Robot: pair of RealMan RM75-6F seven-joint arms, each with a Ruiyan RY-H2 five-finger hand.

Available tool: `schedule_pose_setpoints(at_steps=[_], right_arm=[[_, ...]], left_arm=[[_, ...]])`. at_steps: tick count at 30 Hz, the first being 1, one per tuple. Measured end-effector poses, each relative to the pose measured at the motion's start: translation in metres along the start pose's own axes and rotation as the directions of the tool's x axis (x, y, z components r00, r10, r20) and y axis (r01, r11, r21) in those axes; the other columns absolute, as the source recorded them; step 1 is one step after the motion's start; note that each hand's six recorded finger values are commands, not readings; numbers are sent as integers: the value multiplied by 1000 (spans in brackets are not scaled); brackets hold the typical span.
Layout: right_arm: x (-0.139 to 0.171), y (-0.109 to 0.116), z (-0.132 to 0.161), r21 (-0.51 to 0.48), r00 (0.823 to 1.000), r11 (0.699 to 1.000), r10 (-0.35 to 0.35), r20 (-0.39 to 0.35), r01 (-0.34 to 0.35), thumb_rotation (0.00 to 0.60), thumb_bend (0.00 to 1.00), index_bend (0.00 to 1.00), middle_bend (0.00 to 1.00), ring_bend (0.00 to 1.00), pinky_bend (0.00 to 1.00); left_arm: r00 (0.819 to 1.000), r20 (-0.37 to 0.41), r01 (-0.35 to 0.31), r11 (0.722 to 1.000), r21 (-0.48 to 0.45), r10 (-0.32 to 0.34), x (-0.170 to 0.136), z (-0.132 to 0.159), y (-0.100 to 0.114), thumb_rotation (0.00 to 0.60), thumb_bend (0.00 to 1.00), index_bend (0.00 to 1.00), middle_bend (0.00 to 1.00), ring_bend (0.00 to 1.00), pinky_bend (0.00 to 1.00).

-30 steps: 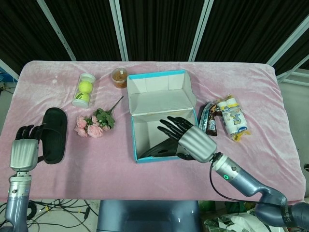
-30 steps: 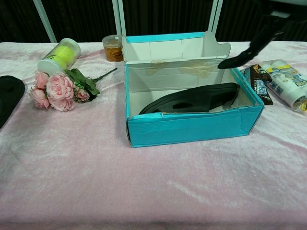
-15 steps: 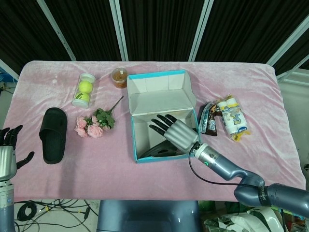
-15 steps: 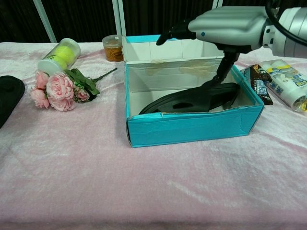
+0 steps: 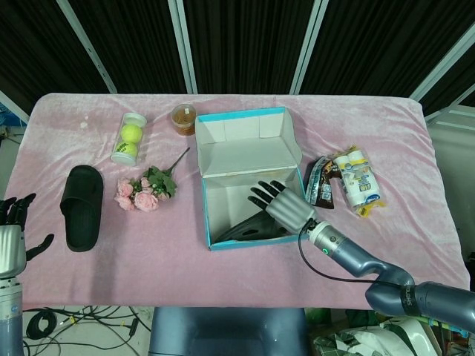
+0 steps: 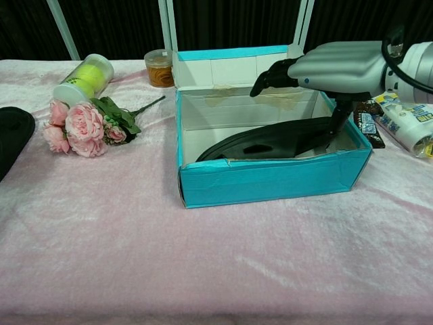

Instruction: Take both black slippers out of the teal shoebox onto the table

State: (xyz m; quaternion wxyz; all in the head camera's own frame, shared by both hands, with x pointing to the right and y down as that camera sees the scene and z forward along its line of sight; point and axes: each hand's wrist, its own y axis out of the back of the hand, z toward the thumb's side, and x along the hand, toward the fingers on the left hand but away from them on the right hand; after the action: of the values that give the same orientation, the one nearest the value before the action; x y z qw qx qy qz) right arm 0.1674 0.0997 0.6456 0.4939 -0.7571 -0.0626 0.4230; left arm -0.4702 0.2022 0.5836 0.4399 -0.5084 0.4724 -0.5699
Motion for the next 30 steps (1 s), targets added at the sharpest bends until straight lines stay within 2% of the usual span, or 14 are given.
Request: schedule_pose_setpoints(at_steps=[6, 11, 13, 16, 17, 20, 25, 30], right_arm=[[-10, -19, -1, 29, 999, 998, 52, 0, -52, 600, 88, 163, 83, 0, 150], [-20, -32, 0, 52, 996, 995, 88, -2, -88, 600, 154, 198, 103, 5, 150], [-23, -38, 2, 57, 994, 993, 106, -6, -105, 600, 246, 263, 142, 44, 174], [-29, -44, 8, 61, 993, 992, 112, -21, -111, 600, 403, 442, 261, 165, 243], [-30, -44, 10, 59, 994, 993, 106, -27, -105, 600, 448, 505, 309, 213, 271], [-31, -43, 14, 47, 995, 995, 86, -41, -84, 600, 491, 588, 374, 278, 310], [-30, -31, 16, -1, 998, 1000, 26, -50, -27, 600, 491, 620, 397, 289, 312], [-26, -14, 13, -89, 998, 995, -50, -44, 46, 600, 473, 627, 400, 290, 311]], left_arm=[[1000, -19, 8, 1000, -10, -8, -4, -6, -2, 600, 0, 170, 267, 174, 185], [999, -37, 13, 1000, -16, -14, -8, -11, -3, 600, 0, 171, 266, 174, 185], [999, -41, 19, 1000, -25, -20, -10, -13, -4, 600, 0, 171, 266, 174, 186], [999, -45, 23, 999, -39, -25, -12, -15, -5, 600, 0, 171, 265, 173, 186], [999, -45, 23, 999, -42, -25, -13, -16, -6, 600, 0, 171, 264, 172, 186], [999, -42, 23, 998, -50, -25, -14, -16, -5, 600, 0, 171, 264, 170, 186], [999, -44, 26, 998, -58, -28, -15, -17, -7, 600, 0, 171, 263, 170, 186], [998, -42, 41, 997, -64, -43, -16, -17, -9, 600, 0, 171, 258, 164, 186]])
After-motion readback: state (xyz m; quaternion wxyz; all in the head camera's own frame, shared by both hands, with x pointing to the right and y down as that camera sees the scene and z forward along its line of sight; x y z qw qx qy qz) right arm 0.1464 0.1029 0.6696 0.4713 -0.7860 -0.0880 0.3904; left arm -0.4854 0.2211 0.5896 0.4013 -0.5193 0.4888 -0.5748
